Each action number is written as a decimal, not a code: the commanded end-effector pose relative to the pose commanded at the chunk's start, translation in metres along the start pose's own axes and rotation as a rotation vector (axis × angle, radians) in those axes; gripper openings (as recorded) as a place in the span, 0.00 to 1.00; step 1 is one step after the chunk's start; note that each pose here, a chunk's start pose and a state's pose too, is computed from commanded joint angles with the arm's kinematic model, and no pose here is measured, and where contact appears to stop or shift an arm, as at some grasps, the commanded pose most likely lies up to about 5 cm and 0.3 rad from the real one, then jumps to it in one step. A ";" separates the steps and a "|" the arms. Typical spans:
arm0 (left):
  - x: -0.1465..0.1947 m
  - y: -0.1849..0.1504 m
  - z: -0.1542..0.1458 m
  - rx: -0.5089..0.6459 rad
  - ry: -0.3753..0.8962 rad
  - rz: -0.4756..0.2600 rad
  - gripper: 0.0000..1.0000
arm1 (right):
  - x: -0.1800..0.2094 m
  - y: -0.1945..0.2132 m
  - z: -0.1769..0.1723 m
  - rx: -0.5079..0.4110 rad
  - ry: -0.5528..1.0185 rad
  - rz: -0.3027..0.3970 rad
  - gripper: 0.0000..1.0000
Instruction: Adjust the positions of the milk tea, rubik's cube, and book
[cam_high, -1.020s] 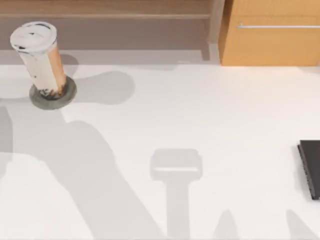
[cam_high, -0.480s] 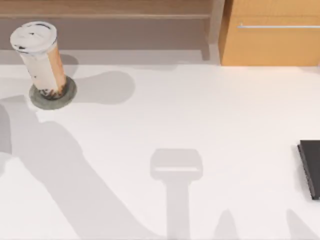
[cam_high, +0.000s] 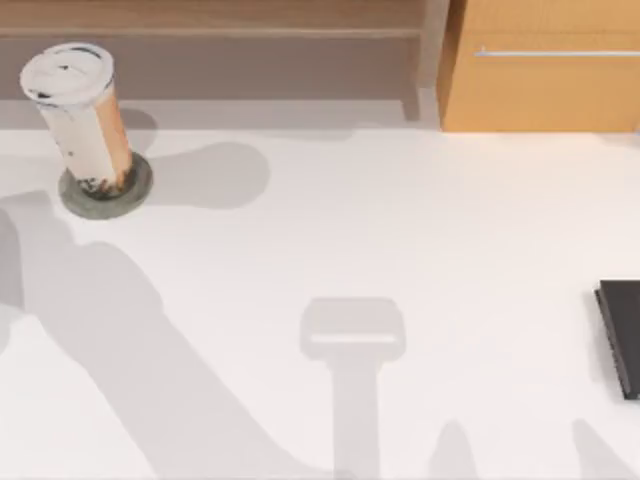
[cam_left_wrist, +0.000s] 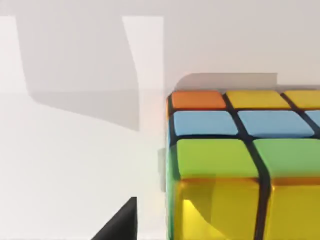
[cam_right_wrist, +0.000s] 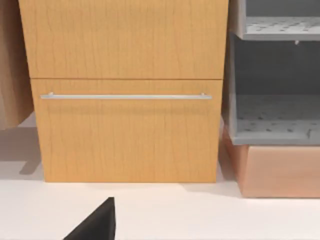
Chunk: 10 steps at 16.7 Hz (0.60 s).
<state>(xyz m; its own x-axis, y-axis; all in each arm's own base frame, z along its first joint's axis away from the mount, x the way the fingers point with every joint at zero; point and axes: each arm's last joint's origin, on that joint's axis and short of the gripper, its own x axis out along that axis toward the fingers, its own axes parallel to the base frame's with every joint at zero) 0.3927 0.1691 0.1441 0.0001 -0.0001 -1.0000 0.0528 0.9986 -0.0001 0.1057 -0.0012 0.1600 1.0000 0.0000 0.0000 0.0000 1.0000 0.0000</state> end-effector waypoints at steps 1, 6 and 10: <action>0.000 0.000 0.000 0.000 0.000 0.000 0.62 | 0.000 0.000 0.000 0.000 0.000 0.000 1.00; 0.000 0.000 0.000 0.000 0.000 0.000 0.25 | 0.000 0.000 0.000 0.000 0.000 0.000 1.00; 0.000 0.000 0.000 0.000 0.000 0.000 0.00 | 0.000 0.000 0.000 0.000 0.000 0.000 1.00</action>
<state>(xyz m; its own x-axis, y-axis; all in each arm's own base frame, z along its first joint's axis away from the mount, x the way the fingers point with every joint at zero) 0.3927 0.1691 0.1441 0.0001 -0.0001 -1.0000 0.0528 0.9986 -0.0001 0.1057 -0.0012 0.1600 1.0000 0.0000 0.0000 0.0000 1.0000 0.0000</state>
